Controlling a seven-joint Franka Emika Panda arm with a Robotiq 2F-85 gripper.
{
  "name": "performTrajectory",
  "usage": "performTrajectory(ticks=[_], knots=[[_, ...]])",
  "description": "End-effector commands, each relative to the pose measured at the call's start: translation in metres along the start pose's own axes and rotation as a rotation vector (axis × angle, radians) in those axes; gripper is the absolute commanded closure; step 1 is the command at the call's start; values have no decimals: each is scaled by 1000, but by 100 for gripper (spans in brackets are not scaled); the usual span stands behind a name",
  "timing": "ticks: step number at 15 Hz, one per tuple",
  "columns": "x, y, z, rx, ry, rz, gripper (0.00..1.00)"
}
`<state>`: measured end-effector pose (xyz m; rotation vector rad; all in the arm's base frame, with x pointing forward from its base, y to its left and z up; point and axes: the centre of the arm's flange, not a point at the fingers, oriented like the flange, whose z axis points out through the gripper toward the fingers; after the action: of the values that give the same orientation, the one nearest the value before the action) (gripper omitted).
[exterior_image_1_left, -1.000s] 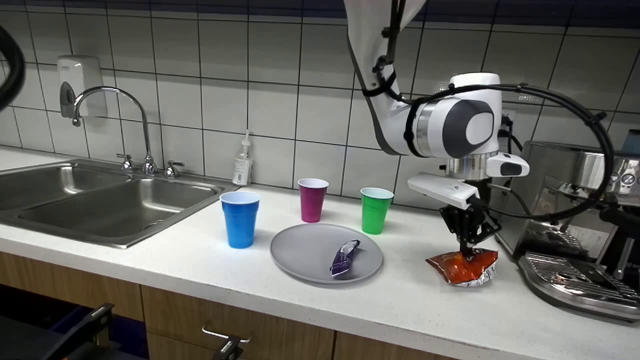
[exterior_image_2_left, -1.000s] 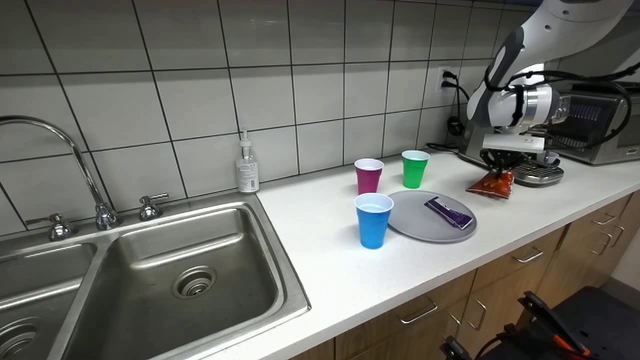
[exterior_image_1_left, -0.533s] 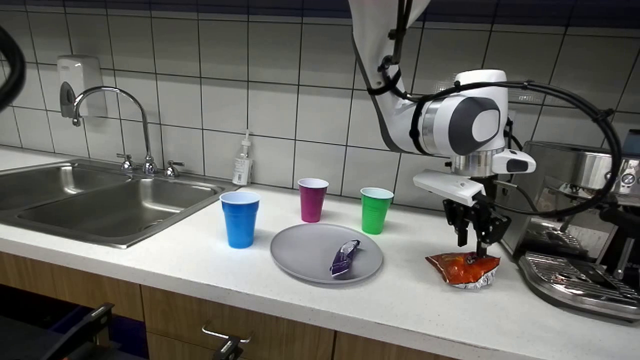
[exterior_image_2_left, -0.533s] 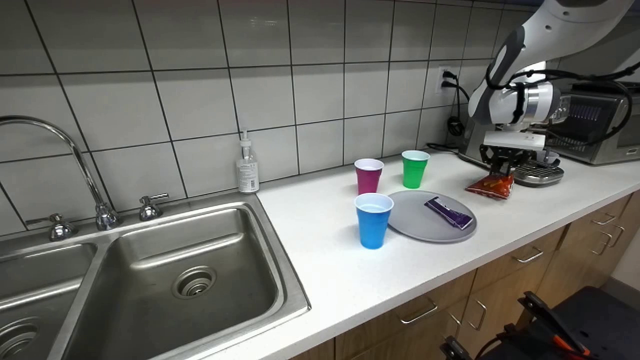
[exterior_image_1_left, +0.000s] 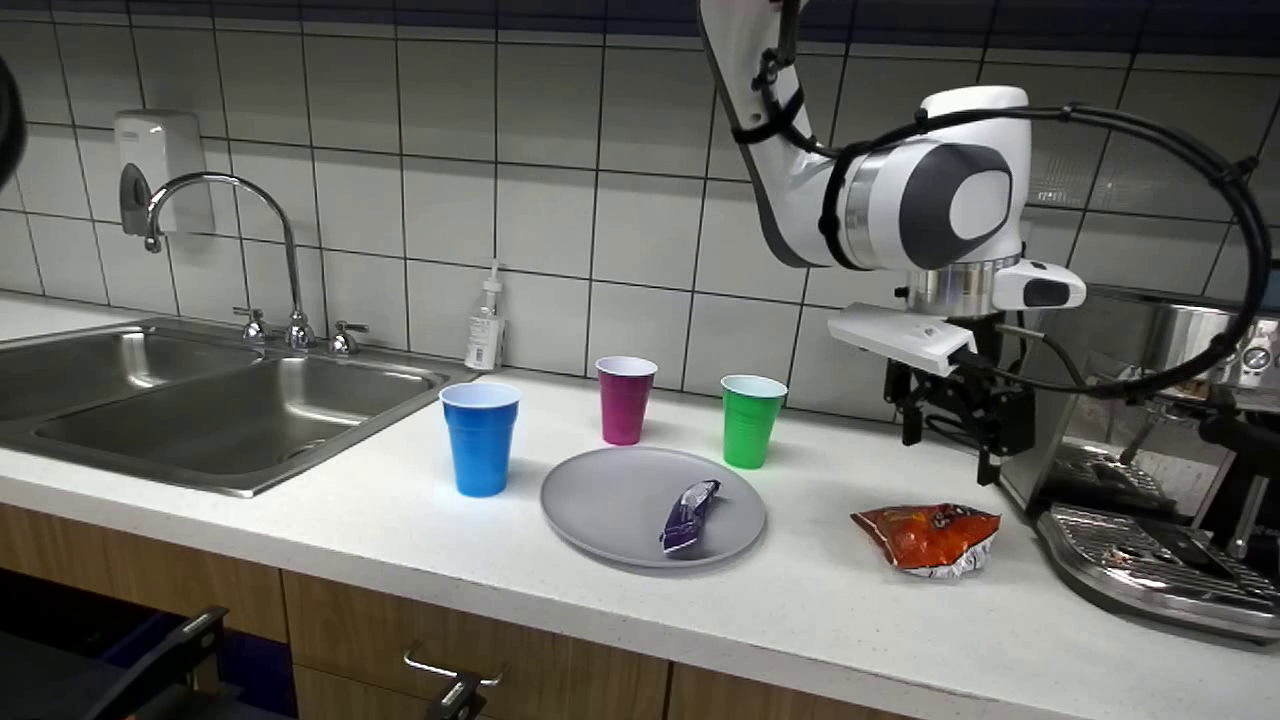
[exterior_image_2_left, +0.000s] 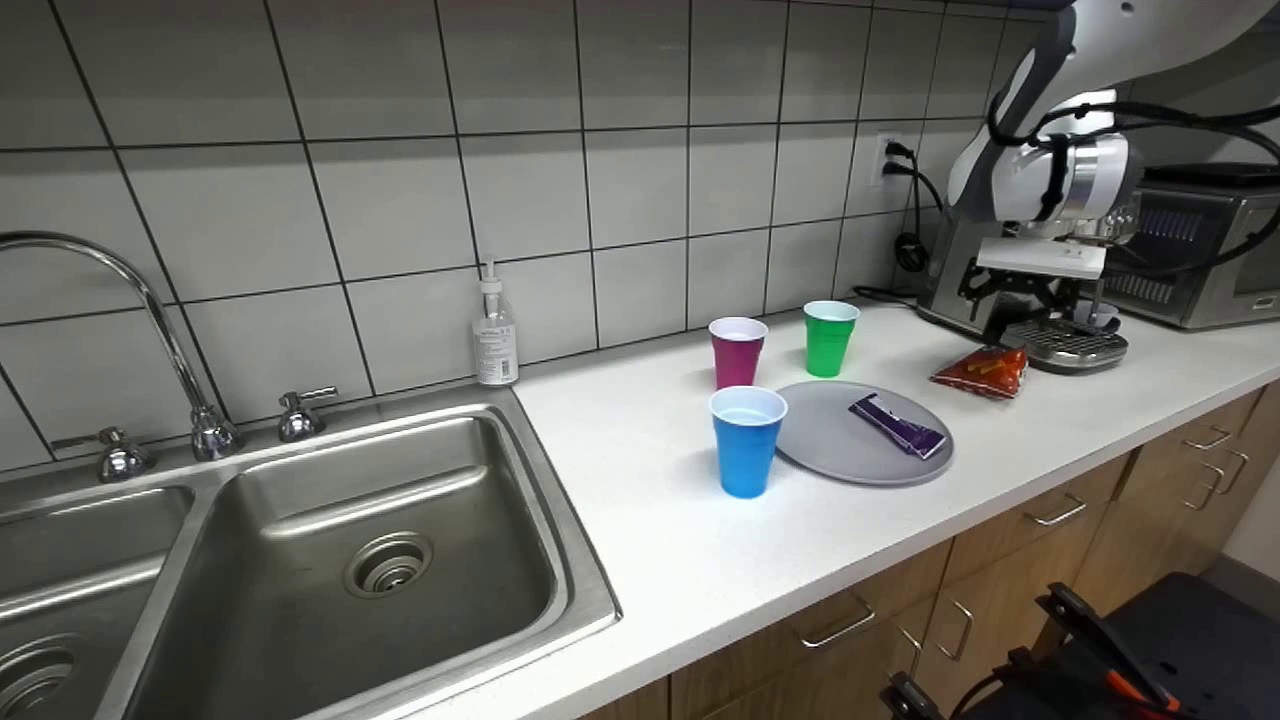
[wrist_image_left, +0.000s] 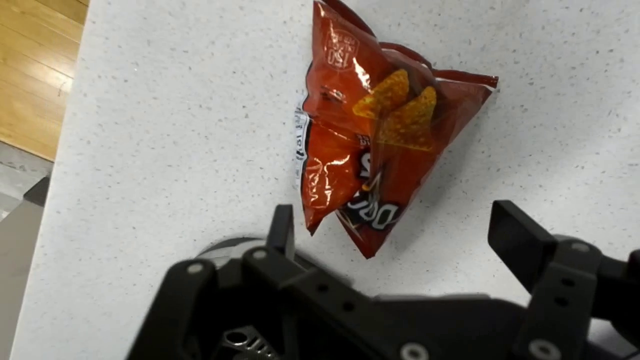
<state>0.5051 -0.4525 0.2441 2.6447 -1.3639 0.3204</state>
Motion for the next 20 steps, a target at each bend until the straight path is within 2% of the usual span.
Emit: performTrajectory(ticks=[1, 11, 14, 20], knots=[[-34, 15, -42, 34, -17, -13, 0], [-108, 36, -84, 85, -84, -101, 0], [-128, 31, -88, 99, -102, -157, 0], [-160, -1, -86, 95, -118, -283, 0]])
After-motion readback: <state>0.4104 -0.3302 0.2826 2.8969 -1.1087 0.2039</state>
